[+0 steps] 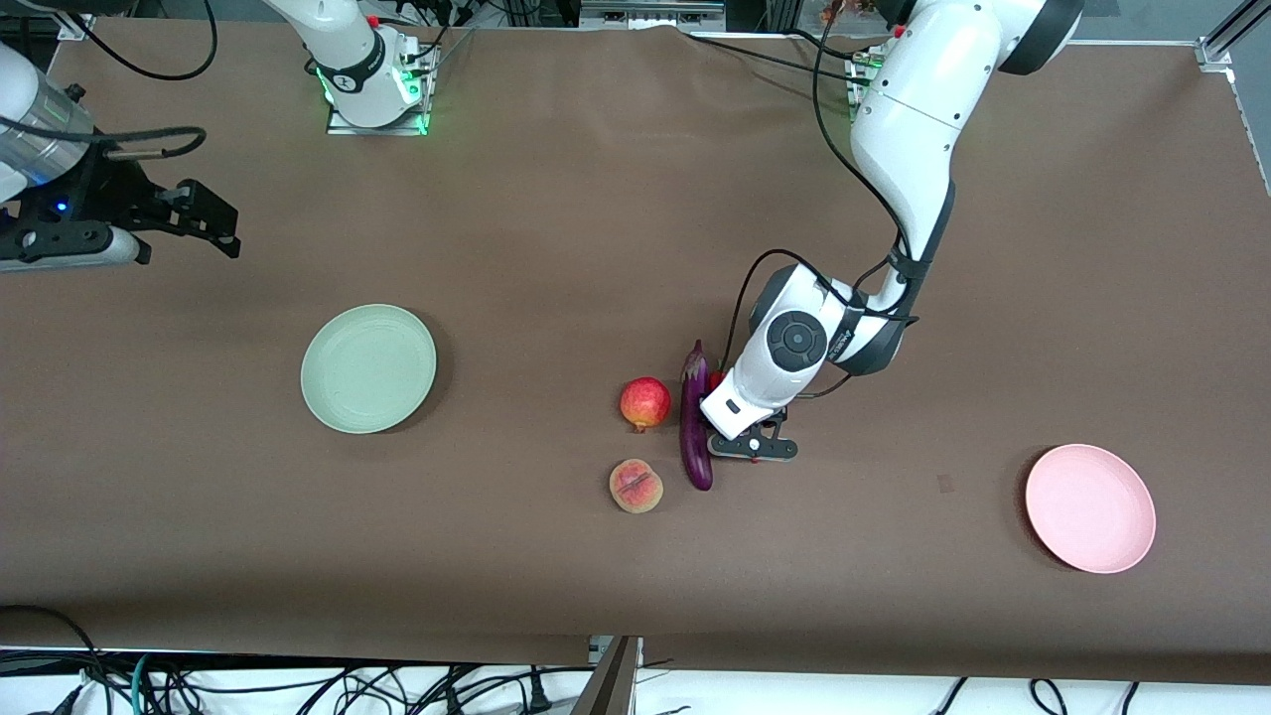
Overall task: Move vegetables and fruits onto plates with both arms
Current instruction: 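Close the left gripper on the chili while the right gripper reaches out, then carry the chili onto the pink plate while the right gripper grasps pomegranate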
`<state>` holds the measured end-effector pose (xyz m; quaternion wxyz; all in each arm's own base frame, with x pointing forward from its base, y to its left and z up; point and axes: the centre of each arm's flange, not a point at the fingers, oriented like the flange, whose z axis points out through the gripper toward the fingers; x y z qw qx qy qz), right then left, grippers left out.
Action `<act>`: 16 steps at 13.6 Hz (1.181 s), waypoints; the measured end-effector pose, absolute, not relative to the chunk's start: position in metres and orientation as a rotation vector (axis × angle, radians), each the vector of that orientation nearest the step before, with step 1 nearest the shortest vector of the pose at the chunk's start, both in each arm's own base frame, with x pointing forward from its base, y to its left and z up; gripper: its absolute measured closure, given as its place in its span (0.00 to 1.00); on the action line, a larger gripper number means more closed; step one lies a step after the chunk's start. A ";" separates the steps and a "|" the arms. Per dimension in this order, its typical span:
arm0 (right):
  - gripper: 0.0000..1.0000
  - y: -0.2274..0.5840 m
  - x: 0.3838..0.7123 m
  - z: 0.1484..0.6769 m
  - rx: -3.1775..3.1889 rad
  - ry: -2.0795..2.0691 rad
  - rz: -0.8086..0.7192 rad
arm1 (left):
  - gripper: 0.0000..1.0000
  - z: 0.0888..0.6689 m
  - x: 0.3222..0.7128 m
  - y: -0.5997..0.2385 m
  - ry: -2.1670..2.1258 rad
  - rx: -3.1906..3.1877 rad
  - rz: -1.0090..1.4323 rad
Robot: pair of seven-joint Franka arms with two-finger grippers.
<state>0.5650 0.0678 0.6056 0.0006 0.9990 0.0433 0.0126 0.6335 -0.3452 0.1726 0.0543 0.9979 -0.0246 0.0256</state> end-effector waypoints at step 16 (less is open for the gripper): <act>0.00 0.207 0.626 0.386 3.191 0.230 -0.210 | 0.77 0.248 0.717 -0.095 -0.372 3.055 0.035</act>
